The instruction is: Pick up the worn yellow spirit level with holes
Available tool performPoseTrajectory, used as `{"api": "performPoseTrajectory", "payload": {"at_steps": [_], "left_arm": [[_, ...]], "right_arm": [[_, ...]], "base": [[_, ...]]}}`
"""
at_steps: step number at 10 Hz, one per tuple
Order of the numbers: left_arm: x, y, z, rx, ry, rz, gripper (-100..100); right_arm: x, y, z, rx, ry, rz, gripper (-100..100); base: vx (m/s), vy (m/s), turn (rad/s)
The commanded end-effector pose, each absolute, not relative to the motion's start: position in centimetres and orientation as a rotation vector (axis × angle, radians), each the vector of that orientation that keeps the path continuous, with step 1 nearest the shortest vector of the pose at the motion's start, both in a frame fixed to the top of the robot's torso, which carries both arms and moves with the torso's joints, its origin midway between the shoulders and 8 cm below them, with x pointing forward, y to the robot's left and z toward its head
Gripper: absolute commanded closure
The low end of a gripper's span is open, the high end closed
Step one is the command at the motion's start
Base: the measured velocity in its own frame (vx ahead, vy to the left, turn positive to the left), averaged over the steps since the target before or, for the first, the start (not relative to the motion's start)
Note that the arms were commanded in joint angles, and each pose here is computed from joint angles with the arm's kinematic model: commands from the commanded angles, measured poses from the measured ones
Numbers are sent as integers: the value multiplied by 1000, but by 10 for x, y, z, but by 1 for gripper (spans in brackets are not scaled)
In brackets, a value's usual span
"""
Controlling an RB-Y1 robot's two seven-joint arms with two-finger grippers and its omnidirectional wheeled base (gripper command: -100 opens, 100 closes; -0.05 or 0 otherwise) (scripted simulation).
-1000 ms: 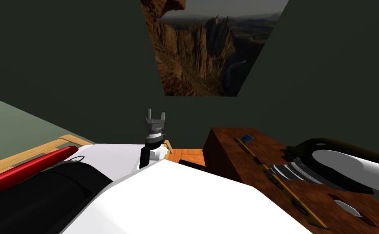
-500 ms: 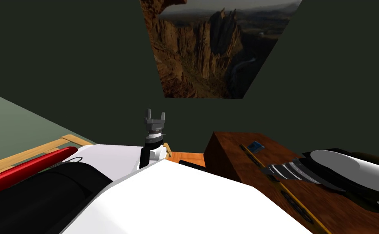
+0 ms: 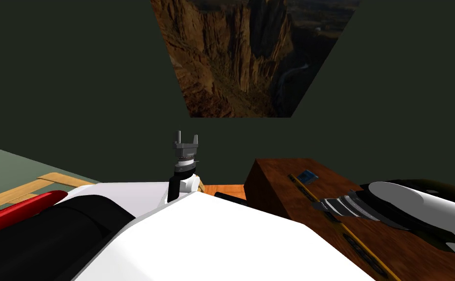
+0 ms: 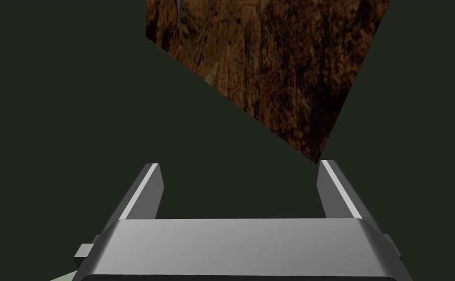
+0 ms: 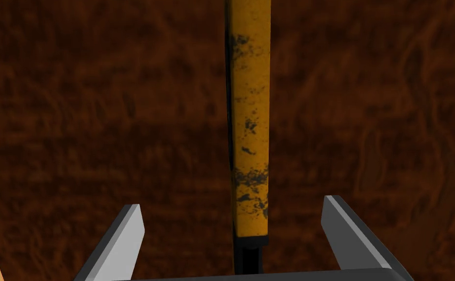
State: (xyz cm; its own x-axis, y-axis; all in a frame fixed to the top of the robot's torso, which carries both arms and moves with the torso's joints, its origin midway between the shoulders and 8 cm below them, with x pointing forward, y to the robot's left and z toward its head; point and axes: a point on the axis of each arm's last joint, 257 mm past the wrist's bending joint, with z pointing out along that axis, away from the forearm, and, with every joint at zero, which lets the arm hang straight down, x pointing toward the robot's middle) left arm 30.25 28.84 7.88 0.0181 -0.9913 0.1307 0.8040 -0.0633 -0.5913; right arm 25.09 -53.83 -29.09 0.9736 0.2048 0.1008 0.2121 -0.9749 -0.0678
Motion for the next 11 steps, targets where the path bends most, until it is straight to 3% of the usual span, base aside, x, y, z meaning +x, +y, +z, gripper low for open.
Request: {"api": "performPoseTrajectory", "payload": {"at_steps": [1,2,3,7,8,9,11], "left_arm": [[302,288,79,-604,396,-1534,0],[302,288,79,-604,396,-1534,0],[302,288,79,-604,396,-1534,0],[303,288,79,-604,396,-1534,0],[303,288,79,-604,396,-1534,0],[303,288,79,-604,396,-1534,0],[303,288,79,-604,396,-1534,0]], "right_arm": [[250,-538,-298,-3041,-361,-149,-100],[250,-538,-295,-3042,-344,-145,-100],[250,-538,-295,-3041,-349,-147,100],[250,-538,-296,-3040,-348,-146,100],[250,-538,-296,-3040,-348,-146,0],[251,-539,-291,-3044,-317,-144,100],[251,-539,-284,-3046,-273,-139,100]], "base": [[87,63,-122],[37,28,-27],[7,6,5],[0,0,0],[0,0,0],[-70,-36,169],[-102,-62,195]]}}
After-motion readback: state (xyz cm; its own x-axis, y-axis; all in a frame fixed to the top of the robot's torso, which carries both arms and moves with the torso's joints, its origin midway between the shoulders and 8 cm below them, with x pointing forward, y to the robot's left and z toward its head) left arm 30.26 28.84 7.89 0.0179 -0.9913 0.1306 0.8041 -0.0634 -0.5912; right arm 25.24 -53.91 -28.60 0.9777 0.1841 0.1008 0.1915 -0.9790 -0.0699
